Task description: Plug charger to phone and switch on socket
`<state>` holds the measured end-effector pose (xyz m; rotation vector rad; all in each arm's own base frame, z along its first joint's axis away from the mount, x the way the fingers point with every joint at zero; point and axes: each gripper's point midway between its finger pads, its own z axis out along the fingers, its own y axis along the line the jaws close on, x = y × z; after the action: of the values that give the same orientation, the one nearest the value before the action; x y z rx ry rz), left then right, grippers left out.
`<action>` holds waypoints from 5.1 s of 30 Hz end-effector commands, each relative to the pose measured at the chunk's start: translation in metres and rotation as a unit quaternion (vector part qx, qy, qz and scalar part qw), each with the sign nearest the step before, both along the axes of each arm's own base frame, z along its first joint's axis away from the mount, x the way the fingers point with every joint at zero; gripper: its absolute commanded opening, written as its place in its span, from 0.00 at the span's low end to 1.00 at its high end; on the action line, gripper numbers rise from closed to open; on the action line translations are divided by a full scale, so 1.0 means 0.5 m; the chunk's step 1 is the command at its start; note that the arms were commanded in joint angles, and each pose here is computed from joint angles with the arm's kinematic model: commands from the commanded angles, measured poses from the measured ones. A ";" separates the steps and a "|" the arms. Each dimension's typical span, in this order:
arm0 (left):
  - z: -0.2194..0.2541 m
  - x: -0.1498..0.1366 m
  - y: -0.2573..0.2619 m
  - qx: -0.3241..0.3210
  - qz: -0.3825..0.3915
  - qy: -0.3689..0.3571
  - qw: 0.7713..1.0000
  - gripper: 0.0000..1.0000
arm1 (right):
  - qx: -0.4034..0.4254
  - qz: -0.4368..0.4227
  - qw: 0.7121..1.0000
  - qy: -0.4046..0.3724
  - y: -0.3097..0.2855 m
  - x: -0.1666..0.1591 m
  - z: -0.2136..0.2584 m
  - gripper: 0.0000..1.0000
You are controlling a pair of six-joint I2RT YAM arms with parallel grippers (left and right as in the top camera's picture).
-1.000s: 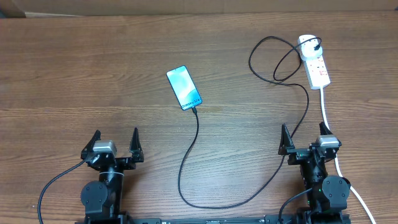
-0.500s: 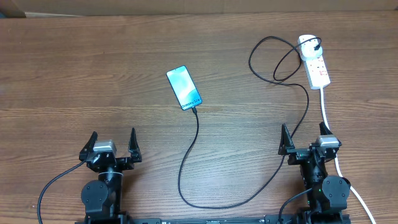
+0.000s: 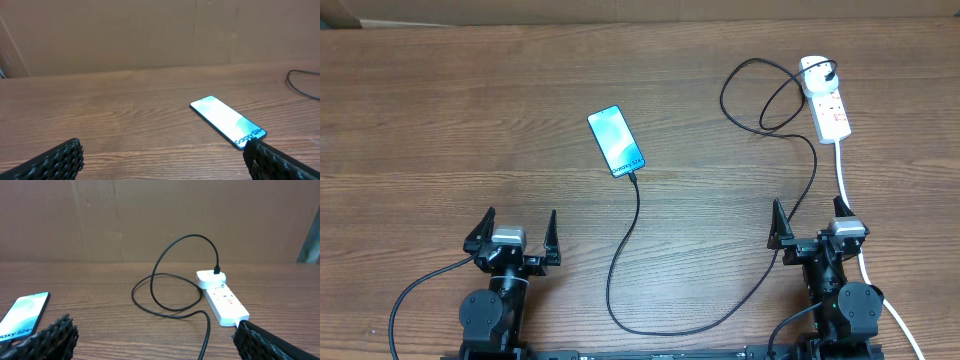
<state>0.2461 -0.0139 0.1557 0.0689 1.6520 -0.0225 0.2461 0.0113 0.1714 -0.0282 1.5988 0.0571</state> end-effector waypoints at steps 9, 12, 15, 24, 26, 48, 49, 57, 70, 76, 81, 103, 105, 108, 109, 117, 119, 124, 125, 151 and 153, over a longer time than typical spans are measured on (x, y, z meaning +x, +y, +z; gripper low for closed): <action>0.000 0.000 0.048 -0.060 0.056 -0.003 0.997 1.00 | 0.001 -0.004 1.000 -0.002 -0.003 0.000 -0.004 1.00; 0.000 0.000 0.046 -0.060 0.053 -0.003 0.997 0.99 | 0.001 -0.004 1.000 -0.002 -0.003 0.000 -0.004 1.00; 0.000 0.000 0.045 -0.058 0.052 -0.003 0.997 1.00 | 0.001 -0.004 1.000 -0.002 -0.003 0.000 -0.004 1.00; 0.000 0.000 0.044 -0.046 0.049 -0.003 0.998 1.00 | 0.001 -0.004 1.000 -0.002 -0.003 0.000 -0.004 1.00; 0.000 0.000 0.044 -0.046 0.049 -0.003 0.998 1.00 | 0.001 -0.004 1.000 -0.002 -0.003 0.000 -0.004 1.00; 0.000 0.000 0.044 -0.024 0.047 -0.003 0.999 0.99 | 0.001 -0.004 1.000 -0.002 -0.003 0.000 -0.004 1.00; 0.000 0.000 0.044 -0.024 0.047 -0.003 0.999 1.00 | 0.001 -0.004 1.000 -0.002 -0.003 0.000 -0.004 1.00; 0.000 0.000 0.044 -0.024 0.047 -0.003 0.999 1.00 | 0.001 -0.004 1.000 -0.002 -0.003 0.000 -0.004 1.00; 0.000 0.000 0.045 -0.024 0.047 -0.003 0.999 1.00 | 0.001 -0.004 1.000 -0.002 -0.003 0.000 -0.004 1.00; 0.000 0.000 0.044 -0.024 0.047 -0.003 0.999 1.00 | 0.001 -0.004 1.000 -0.002 -0.003 0.000 -0.004 1.00; 0.000 0.000 0.044 -0.024 0.047 -0.003 0.999 1.00 | 0.001 -0.004 1.000 -0.002 -0.003 0.000 -0.004 1.00; 0.000 0.000 0.045 -0.024 0.047 -0.003 0.999 1.00 | 0.001 -0.004 1.000 -0.002 -0.003 0.000 -0.004 1.00; 0.000 0.000 0.044 -0.024 0.047 -0.003 0.999 1.00 | 0.001 -0.004 1.000 -0.002 -0.003 0.000 -0.004 1.00; 0.000 0.000 0.044 -0.024 0.047 -0.003 0.999 1.00 | 0.001 -0.004 1.000 -0.002 -0.003 0.000 -0.004 1.00; 0.000 0.000 0.044 -0.024 0.047 -0.003 0.999 0.99 | 0.001 -0.004 1.000 -0.002 -0.003 0.000 -0.004 1.00; 0.000 0.000 0.045 -0.024 0.047 -0.003 0.999 1.00 | 0.001 -0.004 1.000 -0.002 -0.003 0.000 -0.004 1.00; 0.000 0.000 0.045 -0.024 0.048 -0.003 0.999 1.00 | 0.001 -0.004 1.000 -0.002 -0.003 0.000 -0.004 1.00; 0.000 0.000 0.044 -0.024 0.047 -0.003 0.999 0.99 | 0.001 -0.004 1.000 -0.002 -0.003 0.000 -0.004 1.00; 0.000 0.000 0.044 -0.024 0.047 -0.003 0.999 0.99 | 0.001 -0.004 1.000 -0.002 -0.003 0.000 -0.004 1.00; 0.000 0.000 0.045 -0.024 0.047 -0.003 0.999 1.00 | 0.001 -0.004 1.000 -0.002 -0.003 0.000 -0.004 1.00; 0.000 0.000 0.045 -0.024 0.047 -0.003 0.999 1.00 | 0.001 -0.004 1.000 -0.002 -0.003 0.000 -0.004 1.00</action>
<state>0.2463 0.0083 0.1553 -0.0665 1.6536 -0.0060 0.2461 0.0113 0.1713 -0.0282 1.5992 0.0571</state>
